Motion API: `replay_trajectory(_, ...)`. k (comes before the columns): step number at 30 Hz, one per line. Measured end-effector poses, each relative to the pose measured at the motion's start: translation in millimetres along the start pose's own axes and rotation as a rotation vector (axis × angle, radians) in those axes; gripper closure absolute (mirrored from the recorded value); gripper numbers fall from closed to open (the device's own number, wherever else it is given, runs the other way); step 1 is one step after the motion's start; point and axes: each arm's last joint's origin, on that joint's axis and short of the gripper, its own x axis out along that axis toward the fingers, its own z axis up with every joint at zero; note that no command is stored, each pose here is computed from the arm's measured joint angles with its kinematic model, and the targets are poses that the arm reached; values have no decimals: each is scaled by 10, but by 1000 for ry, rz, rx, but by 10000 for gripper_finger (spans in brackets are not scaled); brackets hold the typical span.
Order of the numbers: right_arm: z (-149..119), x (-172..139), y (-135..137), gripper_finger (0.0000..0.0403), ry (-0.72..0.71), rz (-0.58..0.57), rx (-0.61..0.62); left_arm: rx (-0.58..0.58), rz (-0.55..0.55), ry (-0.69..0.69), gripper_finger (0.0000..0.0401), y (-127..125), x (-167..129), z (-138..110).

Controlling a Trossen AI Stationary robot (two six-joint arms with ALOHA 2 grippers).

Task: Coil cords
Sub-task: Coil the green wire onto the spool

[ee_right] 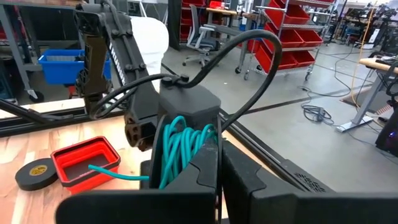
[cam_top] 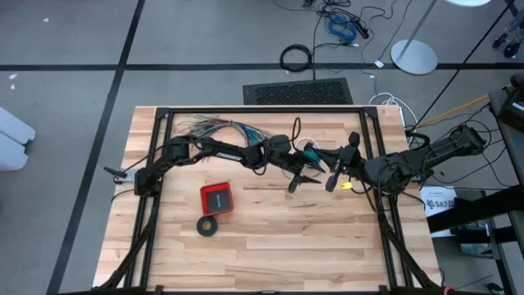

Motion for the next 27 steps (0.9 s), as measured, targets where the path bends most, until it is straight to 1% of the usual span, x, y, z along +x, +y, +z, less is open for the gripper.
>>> replay_trajectory(4,0,0,0,403,0,0,1,2,7,12,243,-15,10,-8)
replay_trajectory(8,0,1,12,403,4,37,14,33,9,13,305,29,-19,-19)
replay_trajectory(12,-1,0,29,403,13,93,40,80,-50,-9,369,138,-107,-38)
replay_trajectory(14,-2,-1,34,403,16,111,46,85,-66,-9,390,201,-159,-58)
replay_trajectory(19,-20,-2,37,403,32,126,41,-2,-36,19,391,418,-330,-132)
replay_trajectory(22,-52,-2,32,403,57,123,30,-49,-36,17,395,549,-445,-163)
replay_trajectory(27,-126,-9,26,403,124,141,29,-114,-43,14,397,669,-562,-187)
